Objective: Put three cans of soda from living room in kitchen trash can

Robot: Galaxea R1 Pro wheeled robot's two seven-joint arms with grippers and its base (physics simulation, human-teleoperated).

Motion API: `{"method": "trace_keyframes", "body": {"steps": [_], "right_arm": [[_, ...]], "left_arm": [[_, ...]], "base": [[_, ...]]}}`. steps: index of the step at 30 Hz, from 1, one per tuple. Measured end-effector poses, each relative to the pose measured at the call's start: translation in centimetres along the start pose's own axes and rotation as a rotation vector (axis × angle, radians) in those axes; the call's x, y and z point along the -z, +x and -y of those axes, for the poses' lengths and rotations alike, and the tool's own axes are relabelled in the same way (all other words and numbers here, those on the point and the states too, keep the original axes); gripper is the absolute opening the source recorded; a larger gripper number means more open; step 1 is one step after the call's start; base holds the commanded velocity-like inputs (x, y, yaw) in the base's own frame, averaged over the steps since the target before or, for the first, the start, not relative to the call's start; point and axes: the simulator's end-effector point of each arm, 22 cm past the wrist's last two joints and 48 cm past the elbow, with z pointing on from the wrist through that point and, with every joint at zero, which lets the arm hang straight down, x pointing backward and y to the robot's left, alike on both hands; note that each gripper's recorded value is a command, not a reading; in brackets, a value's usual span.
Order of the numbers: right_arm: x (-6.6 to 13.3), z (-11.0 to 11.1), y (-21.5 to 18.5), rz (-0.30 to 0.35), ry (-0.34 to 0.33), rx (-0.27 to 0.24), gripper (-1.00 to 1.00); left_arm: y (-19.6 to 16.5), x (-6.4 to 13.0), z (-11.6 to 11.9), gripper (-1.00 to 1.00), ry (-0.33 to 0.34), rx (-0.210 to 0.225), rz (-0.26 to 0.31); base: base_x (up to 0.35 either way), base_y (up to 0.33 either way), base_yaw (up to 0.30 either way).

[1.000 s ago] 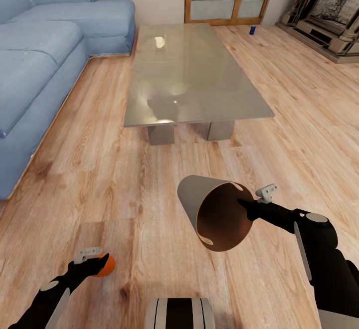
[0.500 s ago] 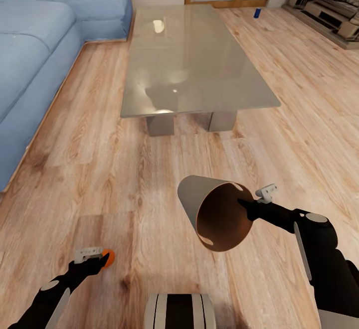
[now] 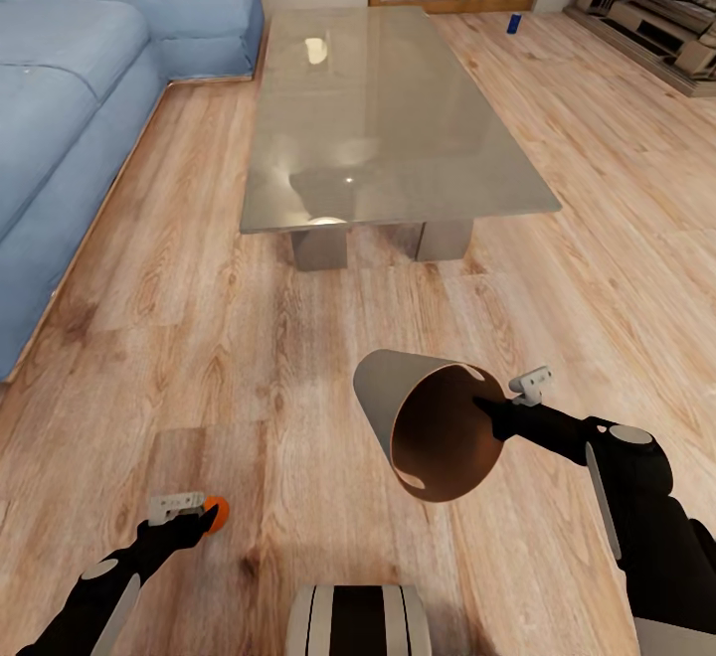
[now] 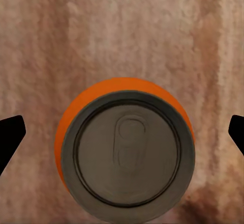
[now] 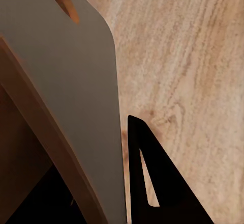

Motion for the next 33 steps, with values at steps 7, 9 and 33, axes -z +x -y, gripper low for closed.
{"method": "trace_keyframes", "body": {"steps": [7,9,33], "right_arm": [[-0.4,0.0,0.6,-0.01,-0.005,-0.008,-1.0],[-0.4,0.1,0.7,-0.012,-0.002,-0.002,-1.0],[0.5,-1.0,-1.2,0.009,-0.007,0.036,-1.0]], "left_arm": [[0.6,-0.3,-0.1,1.0,-0.001,0.0,-0.014],[0.6,-0.3,0.0,1.0,-0.001,0.001,-0.014],[-1.0,0.6,0.0,-1.0,-0.001,0.001,0.017]], "base": [[0.0,0.0,0.0],[0.0,0.0,0.0],[0.0,0.0,0.0]]}}
